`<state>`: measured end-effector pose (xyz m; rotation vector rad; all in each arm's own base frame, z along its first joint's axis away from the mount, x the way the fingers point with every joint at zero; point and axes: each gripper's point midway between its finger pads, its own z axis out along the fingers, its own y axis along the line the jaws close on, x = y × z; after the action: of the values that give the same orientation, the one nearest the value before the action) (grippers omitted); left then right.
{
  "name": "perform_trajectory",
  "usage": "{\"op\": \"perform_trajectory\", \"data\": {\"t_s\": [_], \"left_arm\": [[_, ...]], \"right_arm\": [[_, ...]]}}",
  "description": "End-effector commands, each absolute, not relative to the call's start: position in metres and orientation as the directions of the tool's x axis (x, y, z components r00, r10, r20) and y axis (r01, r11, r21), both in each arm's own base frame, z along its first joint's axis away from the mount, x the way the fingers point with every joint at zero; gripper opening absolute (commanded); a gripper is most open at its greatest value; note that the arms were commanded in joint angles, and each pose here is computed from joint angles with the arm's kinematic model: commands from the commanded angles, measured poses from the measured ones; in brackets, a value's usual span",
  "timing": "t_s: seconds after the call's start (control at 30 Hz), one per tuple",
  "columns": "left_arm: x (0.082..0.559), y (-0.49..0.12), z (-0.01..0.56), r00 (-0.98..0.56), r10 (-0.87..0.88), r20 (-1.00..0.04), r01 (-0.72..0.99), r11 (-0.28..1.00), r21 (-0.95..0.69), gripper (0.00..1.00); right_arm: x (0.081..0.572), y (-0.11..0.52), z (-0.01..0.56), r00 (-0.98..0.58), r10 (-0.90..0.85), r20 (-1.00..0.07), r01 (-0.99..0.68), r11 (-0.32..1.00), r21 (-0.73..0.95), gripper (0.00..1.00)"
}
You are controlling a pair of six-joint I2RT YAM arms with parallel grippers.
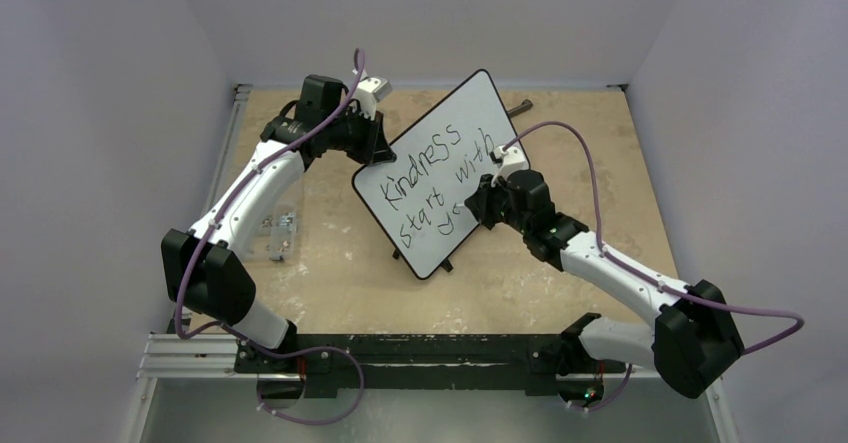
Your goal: Write a sentence on the whiteboard
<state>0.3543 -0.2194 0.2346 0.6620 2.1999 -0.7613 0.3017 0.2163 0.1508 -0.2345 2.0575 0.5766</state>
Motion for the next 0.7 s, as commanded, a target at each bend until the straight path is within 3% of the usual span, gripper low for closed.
{"op": "perform_trajectory", "data": {"t_s": [0.0, 0.67], "left_arm": [[0.343, -0.195, 0.192, -0.661, 0.372, -0.652, 0.631, 0.746, -0.214, 0.00], [0.342, -0.195, 0.193, -0.660, 0.372, -0.653, 0.631, 0.745, -0.214, 0.00]], "right_arm": [[0.311, 0.215, 0.165, -0.485, 0.072, -0.871, -0.376, 0.883, 0.282, 0.00], [0.295, 0.209, 0.130, -0.541, 0.050, -0.840, -0.371, 0.882, 0.291, 0.00]]}}
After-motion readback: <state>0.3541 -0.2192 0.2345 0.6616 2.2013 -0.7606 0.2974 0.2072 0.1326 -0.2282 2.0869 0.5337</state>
